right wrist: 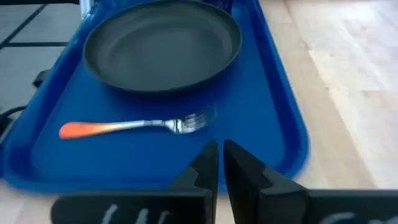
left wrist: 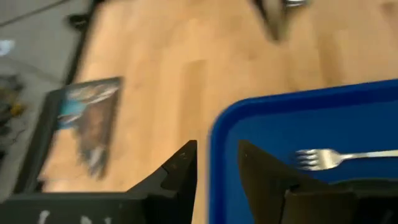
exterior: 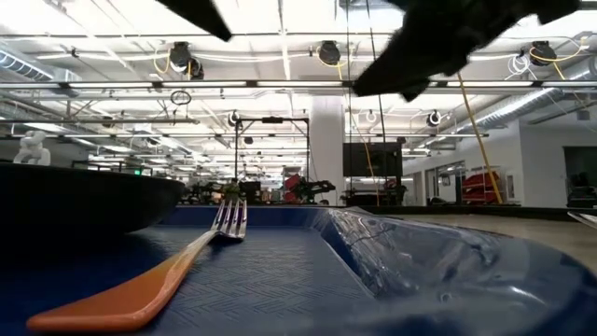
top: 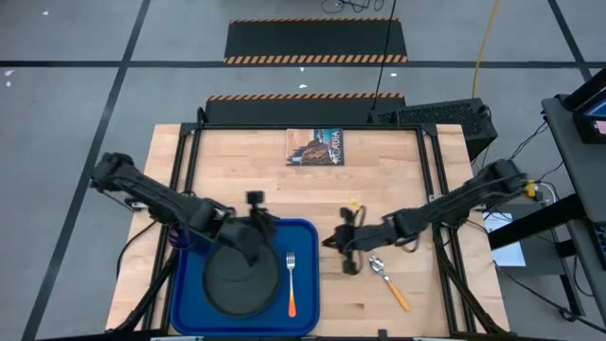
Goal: Pick and place plate/cup/fork/spoon on tray
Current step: Put the orange fork on the blue serving tray to the right of the black plate
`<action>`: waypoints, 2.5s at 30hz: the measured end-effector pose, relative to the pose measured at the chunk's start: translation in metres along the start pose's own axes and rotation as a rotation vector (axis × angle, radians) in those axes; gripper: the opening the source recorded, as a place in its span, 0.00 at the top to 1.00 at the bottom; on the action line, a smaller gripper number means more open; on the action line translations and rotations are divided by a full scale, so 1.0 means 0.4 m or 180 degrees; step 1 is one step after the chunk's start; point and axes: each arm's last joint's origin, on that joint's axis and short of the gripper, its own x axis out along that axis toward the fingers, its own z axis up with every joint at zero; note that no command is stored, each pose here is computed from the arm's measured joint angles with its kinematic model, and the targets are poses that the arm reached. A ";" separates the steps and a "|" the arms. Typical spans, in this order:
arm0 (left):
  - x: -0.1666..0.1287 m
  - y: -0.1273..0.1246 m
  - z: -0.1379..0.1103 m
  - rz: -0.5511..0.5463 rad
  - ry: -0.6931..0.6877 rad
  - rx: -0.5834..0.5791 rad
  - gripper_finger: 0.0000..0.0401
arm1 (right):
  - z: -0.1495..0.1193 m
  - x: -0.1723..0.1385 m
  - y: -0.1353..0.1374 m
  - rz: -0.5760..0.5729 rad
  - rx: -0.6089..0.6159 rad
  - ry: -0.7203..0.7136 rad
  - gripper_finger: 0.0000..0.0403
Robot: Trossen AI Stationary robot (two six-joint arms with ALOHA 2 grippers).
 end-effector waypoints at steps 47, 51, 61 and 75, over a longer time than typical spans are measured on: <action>-0.074 0.039 -0.095 0.0322 -0.0810 -0.0531 0.71 | -0.029 0.358 0.154 0.0859 -0.0141 0.0652 0.96; -0.074 0.039 -0.095 0.0322 -0.0811 -0.0532 0.71 | -0.017 0.358 0.164 0.0892 -0.0130 0.0459 0.96; -0.074 0.038 -0.095 0.0315 -0.0813 -0.0553 0.71 | -0.042 0.386 0.154 0.0720 -0.0160 0.0400 0.96; -0.074 0.038 -0.097 0.0317 -0.0794 -0.0529 0.71 | -0.034 0.395 0.119 0.0408 -0.0029 0.0379 0.96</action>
